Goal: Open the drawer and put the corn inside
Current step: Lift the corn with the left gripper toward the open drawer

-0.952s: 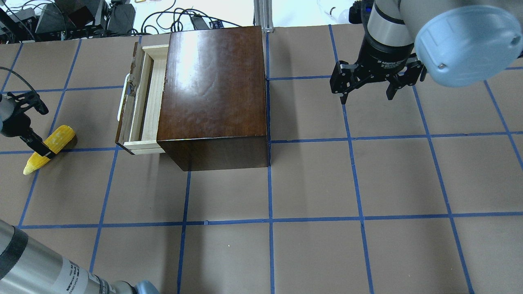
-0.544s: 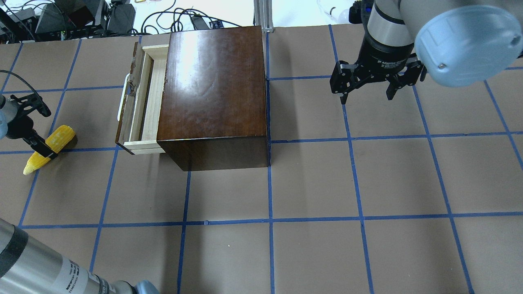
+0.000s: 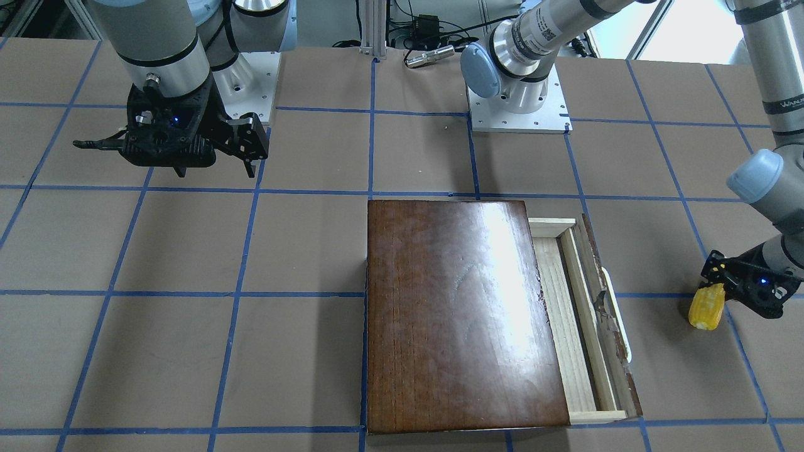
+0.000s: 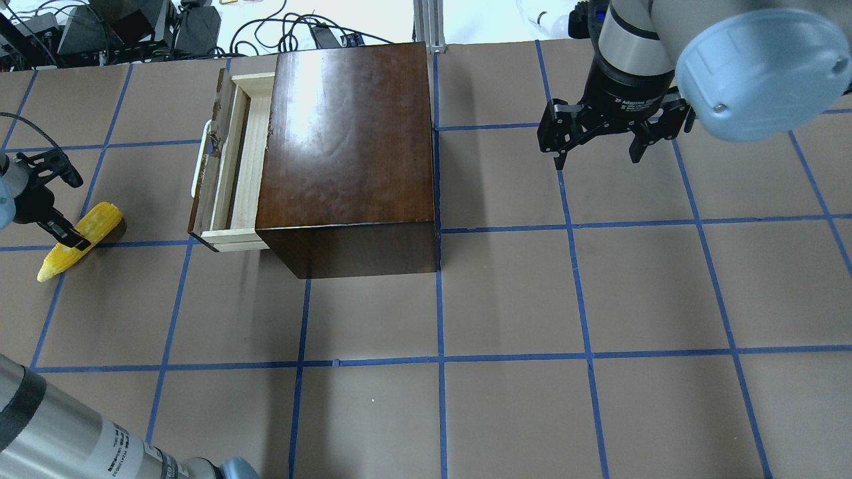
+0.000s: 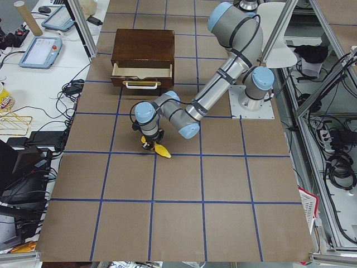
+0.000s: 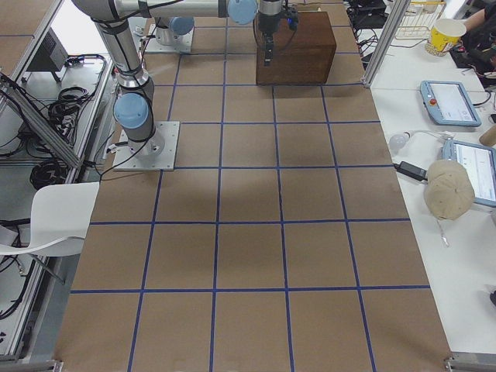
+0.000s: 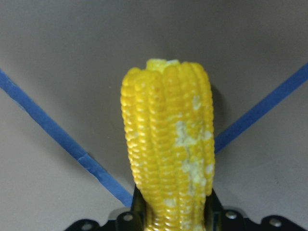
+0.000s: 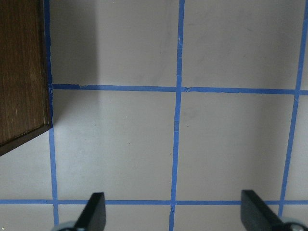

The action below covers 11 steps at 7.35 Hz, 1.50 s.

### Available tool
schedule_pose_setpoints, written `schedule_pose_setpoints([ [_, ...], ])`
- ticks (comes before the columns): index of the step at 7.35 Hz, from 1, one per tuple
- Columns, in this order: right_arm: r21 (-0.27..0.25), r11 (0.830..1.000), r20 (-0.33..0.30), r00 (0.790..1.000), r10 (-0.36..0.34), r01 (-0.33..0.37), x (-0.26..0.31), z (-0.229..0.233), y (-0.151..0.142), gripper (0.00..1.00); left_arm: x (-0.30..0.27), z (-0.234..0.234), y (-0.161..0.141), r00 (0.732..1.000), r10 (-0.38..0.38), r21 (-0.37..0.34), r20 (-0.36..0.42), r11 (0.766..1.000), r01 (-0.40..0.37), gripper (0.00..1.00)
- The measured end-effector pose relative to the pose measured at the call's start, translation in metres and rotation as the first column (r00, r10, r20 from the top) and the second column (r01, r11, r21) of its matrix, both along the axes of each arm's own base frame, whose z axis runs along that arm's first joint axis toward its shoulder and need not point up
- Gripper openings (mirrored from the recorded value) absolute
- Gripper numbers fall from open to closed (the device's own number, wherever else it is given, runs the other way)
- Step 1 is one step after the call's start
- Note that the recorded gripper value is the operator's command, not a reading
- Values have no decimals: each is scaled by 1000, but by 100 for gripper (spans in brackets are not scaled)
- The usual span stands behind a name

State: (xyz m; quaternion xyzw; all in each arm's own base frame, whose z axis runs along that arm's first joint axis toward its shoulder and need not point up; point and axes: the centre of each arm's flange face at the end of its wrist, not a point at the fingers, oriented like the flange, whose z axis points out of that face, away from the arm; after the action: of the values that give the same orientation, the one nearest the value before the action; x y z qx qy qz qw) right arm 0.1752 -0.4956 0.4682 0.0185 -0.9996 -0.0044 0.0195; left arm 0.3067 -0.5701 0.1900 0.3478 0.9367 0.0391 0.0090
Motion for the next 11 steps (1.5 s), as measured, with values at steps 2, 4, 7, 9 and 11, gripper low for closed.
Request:
schedule_pose_setpoints([
  [2,0,1000,0,1000,0,0,0,0,0,100,-7,21,-3,1000,-8,-26,18,1000,8,0],
  [4,0,1000,0,1000,0,0,0,0,0,100,-24,64,-6,1000,0,-83,25,997,2,0],
  [7,0,1000,0,1000,0,0,0,0,0,100,-119,164,-26,997,79,-92,11,993,-78,0],
  [9,0,1000,0,1000,0,0,0,0,0,100,-185,216,-37,979,206,-84,1,975,-205,0],
  [11,0,1000,0,1000,0,0,0,0,0,100,-259,240,-47,931,365,-95,-6,927,-364,0],
])
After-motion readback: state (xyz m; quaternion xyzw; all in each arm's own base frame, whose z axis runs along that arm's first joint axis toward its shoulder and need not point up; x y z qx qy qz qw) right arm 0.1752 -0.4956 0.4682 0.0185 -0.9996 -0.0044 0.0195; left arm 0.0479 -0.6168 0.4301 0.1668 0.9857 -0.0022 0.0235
